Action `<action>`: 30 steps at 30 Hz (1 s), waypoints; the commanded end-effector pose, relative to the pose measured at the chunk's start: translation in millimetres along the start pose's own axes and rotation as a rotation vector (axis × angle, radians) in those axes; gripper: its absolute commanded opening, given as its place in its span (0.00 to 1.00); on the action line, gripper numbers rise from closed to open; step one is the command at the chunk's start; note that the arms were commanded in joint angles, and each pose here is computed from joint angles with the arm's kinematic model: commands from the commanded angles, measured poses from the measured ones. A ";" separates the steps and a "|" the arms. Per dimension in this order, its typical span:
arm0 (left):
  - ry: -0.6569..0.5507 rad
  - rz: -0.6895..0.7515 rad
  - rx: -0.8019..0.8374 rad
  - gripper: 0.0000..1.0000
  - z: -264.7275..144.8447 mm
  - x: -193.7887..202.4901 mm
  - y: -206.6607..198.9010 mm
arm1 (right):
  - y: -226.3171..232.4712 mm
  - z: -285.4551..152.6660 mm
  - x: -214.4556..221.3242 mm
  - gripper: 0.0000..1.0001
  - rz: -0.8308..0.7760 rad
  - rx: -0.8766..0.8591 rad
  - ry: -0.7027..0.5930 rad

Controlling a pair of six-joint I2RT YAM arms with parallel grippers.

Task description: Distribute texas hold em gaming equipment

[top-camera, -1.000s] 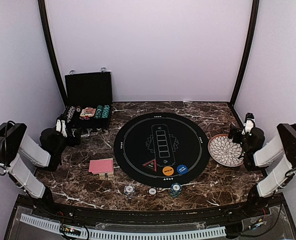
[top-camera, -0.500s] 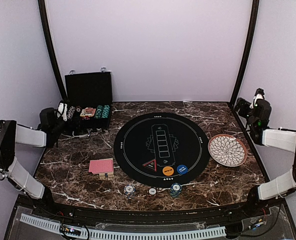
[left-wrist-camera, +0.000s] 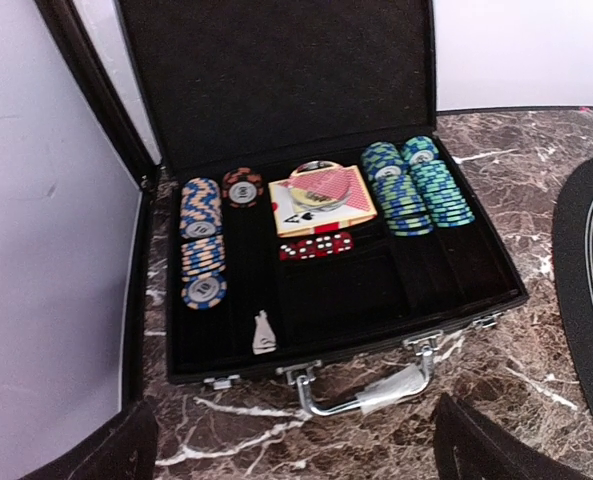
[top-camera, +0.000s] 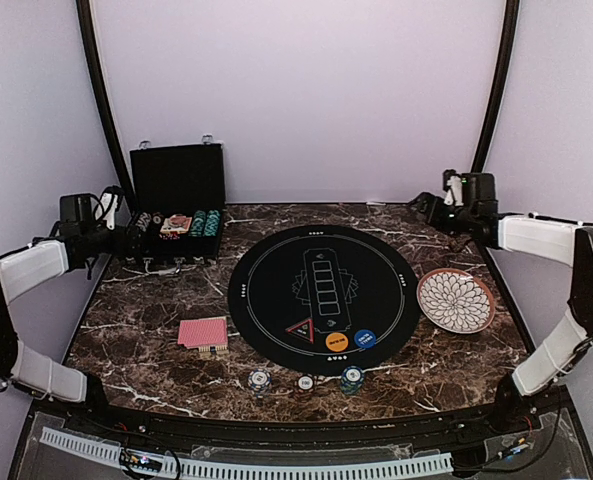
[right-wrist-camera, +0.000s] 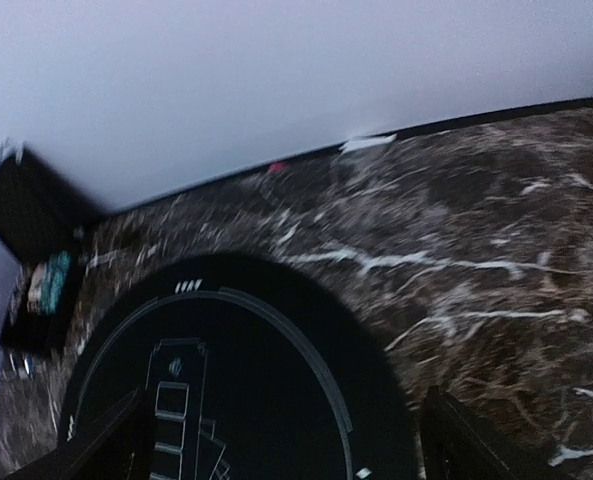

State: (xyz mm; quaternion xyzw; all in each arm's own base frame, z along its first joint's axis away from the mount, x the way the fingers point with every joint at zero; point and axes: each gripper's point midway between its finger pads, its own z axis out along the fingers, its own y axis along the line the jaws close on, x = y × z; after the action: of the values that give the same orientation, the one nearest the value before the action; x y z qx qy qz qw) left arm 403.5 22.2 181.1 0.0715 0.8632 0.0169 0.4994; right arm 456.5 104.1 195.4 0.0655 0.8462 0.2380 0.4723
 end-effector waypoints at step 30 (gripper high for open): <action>0.239 0.047 0.070 0.99 -70.1 39.8 -5.7 | 216.6 -11.8 308.1 0.69 -0.859 -0.243 0.571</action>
State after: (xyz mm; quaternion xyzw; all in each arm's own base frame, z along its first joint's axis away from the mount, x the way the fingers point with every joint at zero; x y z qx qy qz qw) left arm 328.3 27.8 169.6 0.0893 0.9185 0.0057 0.3852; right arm 255.7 385.5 63.6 -0.4039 0.8625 0.1354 0.2731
